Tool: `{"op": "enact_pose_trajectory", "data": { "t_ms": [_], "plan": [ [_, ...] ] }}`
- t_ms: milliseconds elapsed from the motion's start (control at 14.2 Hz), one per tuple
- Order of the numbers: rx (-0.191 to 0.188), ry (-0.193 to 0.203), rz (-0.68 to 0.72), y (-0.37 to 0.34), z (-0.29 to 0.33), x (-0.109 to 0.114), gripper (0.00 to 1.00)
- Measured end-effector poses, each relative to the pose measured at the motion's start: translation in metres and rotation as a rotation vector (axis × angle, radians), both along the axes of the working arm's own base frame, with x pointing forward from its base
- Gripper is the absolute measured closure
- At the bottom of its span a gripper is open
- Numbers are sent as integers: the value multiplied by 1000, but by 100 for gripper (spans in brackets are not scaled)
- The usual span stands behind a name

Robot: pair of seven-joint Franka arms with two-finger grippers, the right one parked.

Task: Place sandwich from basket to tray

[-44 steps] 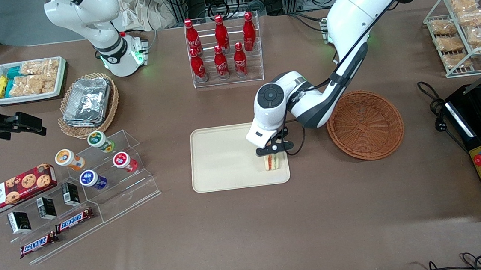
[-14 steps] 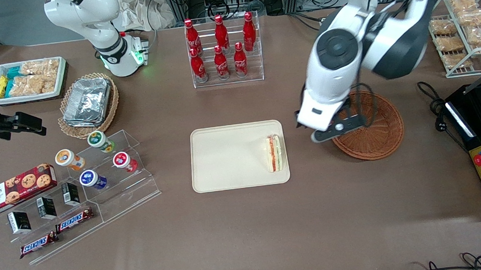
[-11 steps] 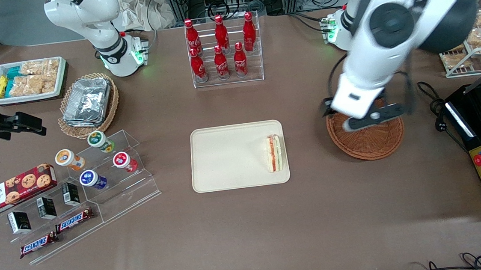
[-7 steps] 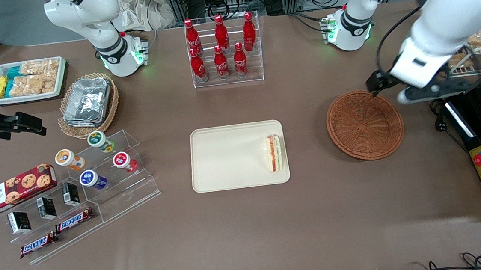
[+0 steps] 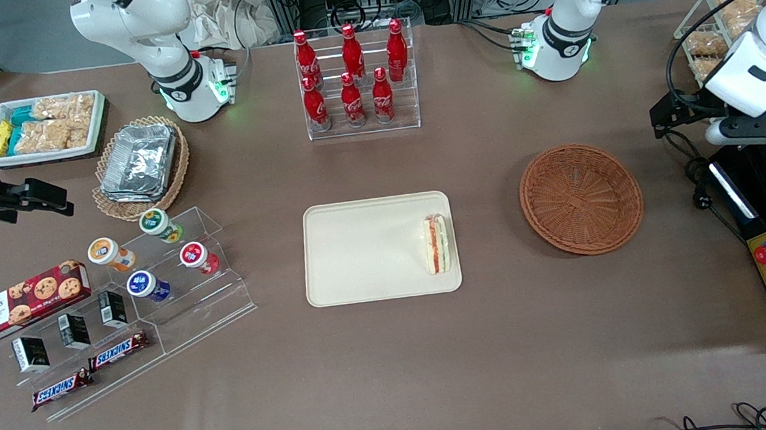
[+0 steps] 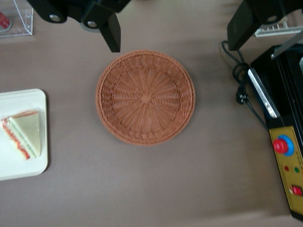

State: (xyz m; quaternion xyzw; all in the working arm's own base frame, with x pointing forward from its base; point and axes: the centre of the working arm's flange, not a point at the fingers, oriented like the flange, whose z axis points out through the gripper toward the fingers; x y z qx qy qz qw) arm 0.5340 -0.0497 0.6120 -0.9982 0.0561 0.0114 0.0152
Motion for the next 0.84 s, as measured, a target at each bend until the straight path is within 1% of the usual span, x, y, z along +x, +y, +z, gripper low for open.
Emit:
{"op": "enact_pose_trajectory", "data": {
  "t_ms": [140,281,421,842],
  "plan": [
    [0,-10,-3,-3,1,16,0],
    [1,-4,-2,-4,-4,25,0],
    [1,1,-2,-5,-7,27,0],
    [0,-1,-3,-5,-6,27,0]
  ]
}}
